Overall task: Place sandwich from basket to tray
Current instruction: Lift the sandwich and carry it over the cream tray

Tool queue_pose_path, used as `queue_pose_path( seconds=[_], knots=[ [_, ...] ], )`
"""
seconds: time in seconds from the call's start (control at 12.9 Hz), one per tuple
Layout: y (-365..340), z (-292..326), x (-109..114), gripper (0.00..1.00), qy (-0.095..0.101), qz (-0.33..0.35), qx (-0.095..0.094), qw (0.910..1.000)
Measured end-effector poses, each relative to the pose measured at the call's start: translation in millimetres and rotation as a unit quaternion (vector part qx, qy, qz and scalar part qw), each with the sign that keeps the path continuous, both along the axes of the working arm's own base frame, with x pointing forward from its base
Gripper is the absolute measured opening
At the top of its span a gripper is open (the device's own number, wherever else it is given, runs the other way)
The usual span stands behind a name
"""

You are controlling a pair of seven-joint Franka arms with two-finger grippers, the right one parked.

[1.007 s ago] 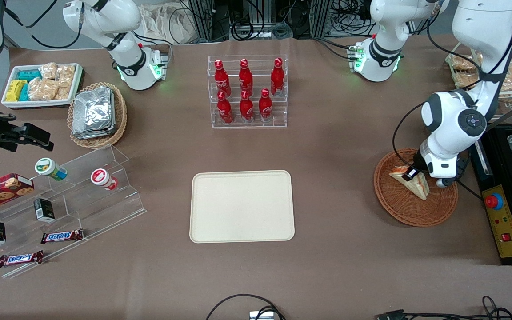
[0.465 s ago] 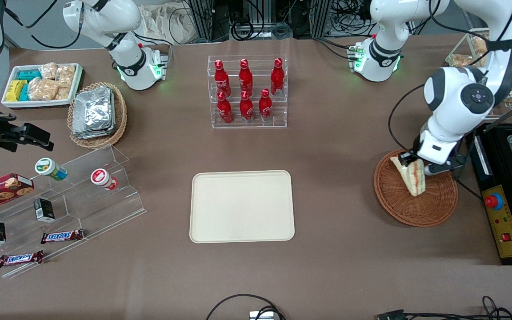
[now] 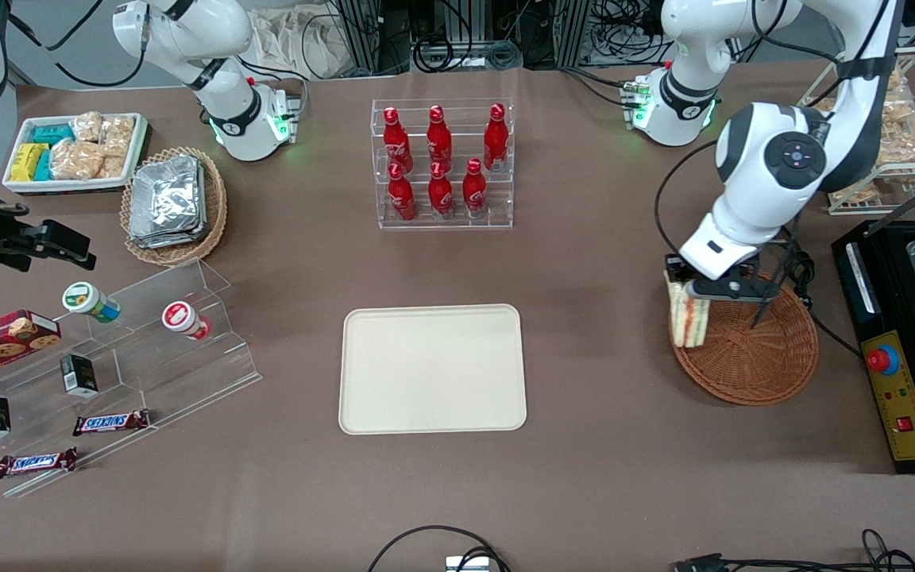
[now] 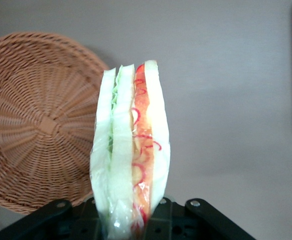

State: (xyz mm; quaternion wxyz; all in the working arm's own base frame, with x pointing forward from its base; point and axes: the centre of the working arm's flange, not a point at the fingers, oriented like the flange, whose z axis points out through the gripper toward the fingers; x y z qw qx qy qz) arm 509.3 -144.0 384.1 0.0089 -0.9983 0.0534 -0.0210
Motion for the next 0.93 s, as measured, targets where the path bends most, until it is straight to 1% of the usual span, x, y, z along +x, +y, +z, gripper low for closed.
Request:
queue_pose_path(
  seconds=[0.15, 0.46, 0.54, 0.7, 0.93],
  knots=[
    [-39.4, 18.7, 9.0, 0.18, 0.0, 0.008, -0.01, 0.9999],
    [-101.9, 26.0, 21.1, 0.18, -0.002, 0.038, -0.041, 0.9984],
    [-118.5, 27.2, 24.6, 0.18, -0.004, 0.046, -0.042, 0.998],
    [-158.9, 25.8, 28.1, 0.18, 0.001, 0.053, -0.035, 0.998],
    [-221.4, 10.1, 33.6, 0.18, -0.002, 0.045, -0.038, 0.9982]
  ],
)
